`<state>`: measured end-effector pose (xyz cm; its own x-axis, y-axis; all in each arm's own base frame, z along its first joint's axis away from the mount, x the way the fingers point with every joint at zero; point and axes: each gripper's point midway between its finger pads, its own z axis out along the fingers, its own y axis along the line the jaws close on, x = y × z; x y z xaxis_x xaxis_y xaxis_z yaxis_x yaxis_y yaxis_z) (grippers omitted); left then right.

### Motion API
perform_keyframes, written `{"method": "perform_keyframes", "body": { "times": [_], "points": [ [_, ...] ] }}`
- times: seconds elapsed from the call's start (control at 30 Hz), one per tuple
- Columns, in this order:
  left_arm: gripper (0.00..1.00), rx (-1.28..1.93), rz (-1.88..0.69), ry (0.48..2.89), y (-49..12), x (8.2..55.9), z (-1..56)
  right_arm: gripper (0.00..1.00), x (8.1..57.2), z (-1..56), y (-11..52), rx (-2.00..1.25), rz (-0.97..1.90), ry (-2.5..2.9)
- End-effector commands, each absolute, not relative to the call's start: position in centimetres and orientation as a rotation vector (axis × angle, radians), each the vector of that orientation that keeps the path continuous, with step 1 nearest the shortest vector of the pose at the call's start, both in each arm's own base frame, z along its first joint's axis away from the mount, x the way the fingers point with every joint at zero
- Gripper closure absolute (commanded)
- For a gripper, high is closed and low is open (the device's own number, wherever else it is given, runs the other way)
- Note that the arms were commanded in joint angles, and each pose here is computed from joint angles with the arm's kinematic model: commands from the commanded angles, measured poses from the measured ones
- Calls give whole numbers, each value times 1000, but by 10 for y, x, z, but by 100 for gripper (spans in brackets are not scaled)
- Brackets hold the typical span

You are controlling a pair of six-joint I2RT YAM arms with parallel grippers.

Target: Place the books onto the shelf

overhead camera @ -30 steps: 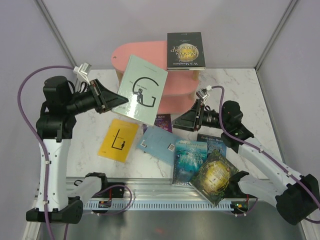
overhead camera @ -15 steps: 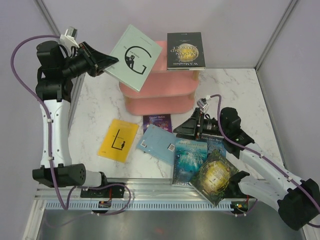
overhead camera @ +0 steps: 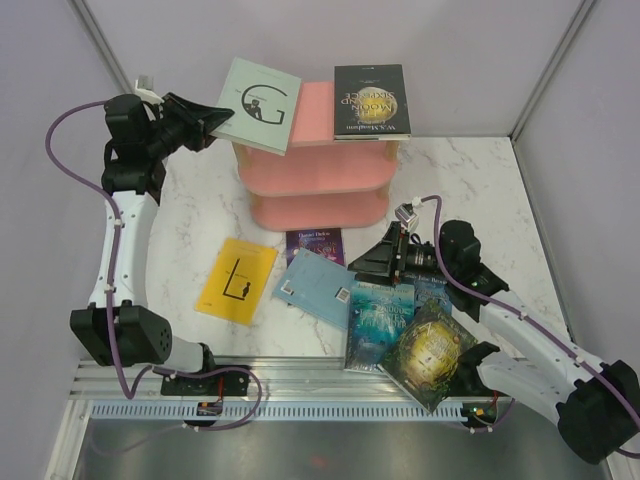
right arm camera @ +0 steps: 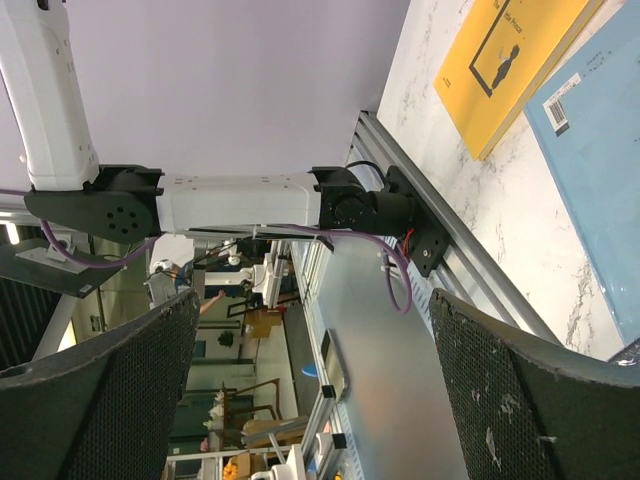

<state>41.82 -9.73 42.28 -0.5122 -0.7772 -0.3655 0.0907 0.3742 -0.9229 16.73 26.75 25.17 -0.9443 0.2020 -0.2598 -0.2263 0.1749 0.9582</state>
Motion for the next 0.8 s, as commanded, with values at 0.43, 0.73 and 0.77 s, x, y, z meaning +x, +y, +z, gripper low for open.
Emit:
{"method": "perform_keyframes", "body": {
  "times": [0.43,0.73,0.77],
  "points": [
    [81,-694,-1142,1835,-96,451,388,2,175,233,266,-4,1770,2155],
    [0,-692,-871,1958,-76,437,366,2,179,221,266,24,1744,2187],
    [0,-702,-774,1976,-65,434,365,2,179,221,266,27,1744,2187]
  ]
}}
